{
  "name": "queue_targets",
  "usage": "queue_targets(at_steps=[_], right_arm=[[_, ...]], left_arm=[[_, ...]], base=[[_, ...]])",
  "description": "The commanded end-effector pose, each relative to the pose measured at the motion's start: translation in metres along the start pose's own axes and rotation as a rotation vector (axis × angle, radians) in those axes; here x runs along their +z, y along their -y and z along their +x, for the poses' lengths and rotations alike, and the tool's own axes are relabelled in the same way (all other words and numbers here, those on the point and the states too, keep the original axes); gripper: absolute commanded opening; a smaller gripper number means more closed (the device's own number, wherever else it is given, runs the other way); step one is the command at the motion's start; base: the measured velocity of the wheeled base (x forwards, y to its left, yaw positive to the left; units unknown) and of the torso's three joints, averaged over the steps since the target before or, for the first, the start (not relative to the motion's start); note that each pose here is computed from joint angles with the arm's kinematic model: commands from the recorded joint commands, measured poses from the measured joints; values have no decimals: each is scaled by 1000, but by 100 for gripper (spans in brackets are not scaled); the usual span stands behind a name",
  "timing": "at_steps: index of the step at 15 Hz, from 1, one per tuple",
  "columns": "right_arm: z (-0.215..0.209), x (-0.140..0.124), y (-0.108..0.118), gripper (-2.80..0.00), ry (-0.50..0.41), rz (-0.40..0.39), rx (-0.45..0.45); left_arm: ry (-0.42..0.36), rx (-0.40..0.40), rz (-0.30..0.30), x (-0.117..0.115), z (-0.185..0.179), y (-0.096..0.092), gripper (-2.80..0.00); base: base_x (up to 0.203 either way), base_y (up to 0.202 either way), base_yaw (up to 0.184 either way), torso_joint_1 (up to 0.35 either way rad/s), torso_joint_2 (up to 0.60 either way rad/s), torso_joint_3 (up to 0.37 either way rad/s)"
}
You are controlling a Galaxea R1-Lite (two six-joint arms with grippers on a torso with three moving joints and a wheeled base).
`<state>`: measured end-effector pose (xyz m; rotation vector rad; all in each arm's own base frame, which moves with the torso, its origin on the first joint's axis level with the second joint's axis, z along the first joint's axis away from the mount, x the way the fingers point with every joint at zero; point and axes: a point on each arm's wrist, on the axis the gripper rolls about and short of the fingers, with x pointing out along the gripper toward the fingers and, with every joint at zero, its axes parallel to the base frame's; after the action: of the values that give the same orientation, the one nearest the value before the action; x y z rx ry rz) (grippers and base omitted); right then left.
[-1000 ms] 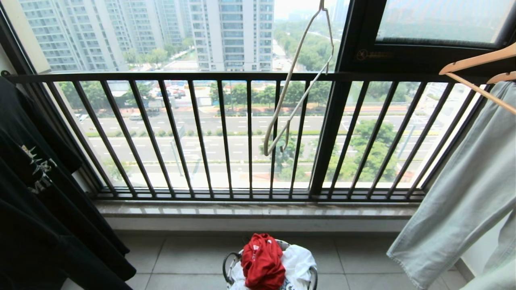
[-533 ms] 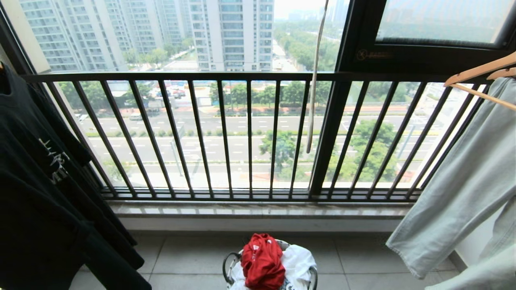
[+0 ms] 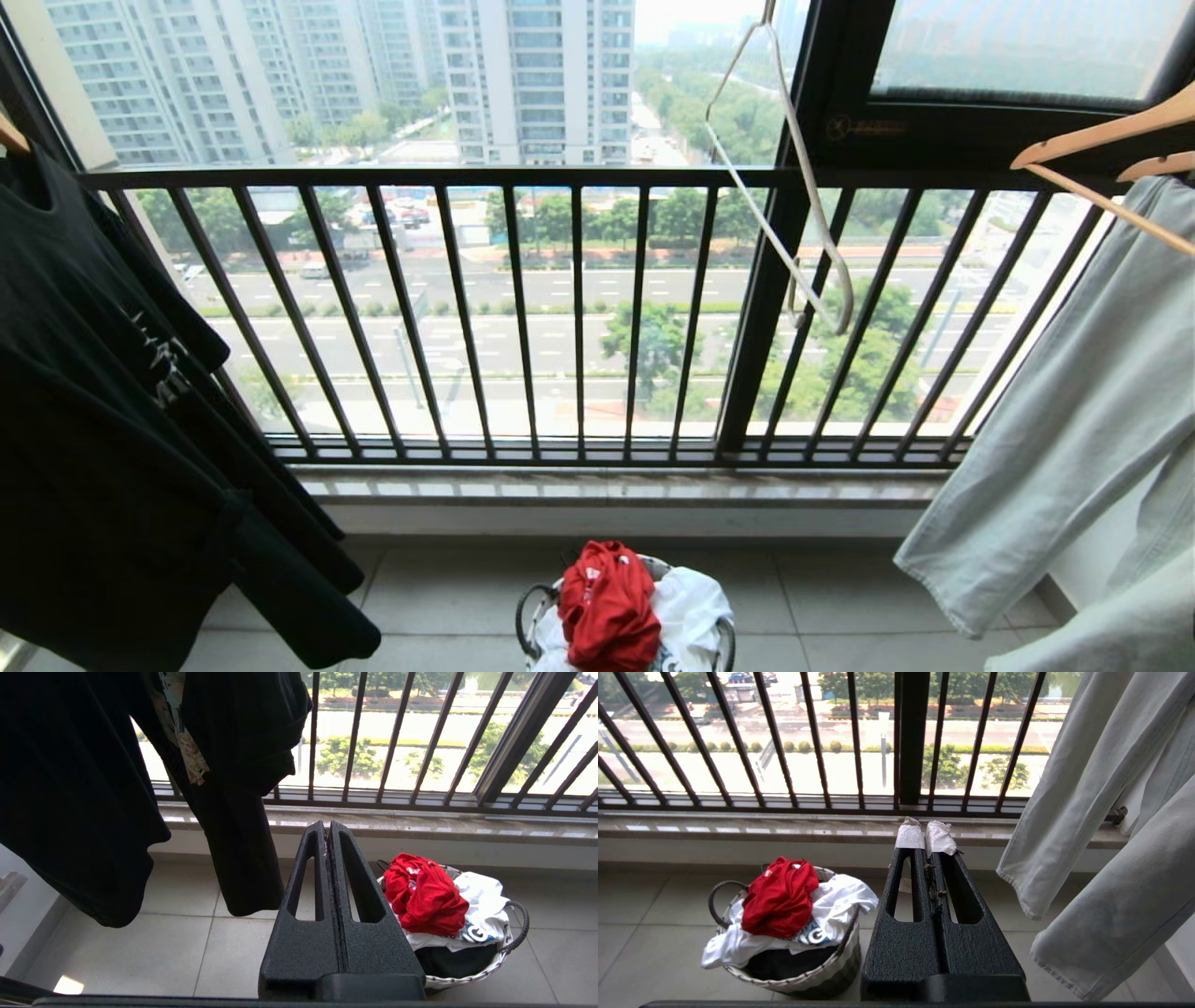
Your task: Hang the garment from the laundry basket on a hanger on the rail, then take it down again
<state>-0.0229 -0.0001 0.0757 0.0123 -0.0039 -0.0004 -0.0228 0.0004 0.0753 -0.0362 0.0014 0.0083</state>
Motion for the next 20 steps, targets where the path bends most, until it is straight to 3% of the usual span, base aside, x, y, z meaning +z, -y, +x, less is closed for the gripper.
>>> queue_targets(at_steps=[1, 20], right_arm=[[0, 0, 0, -280, -2, 0, 0], [0, 0, 0, -280, -1, 0, 0]], left_arm=[[-1, 1, -1, 0, 0, 0, -280], [-1, 1, -1, 0, 0, 0, -280]], base=[[0, 0, 0, 0, 0, 0], [0, 0, 0, 0, 0, 0]])
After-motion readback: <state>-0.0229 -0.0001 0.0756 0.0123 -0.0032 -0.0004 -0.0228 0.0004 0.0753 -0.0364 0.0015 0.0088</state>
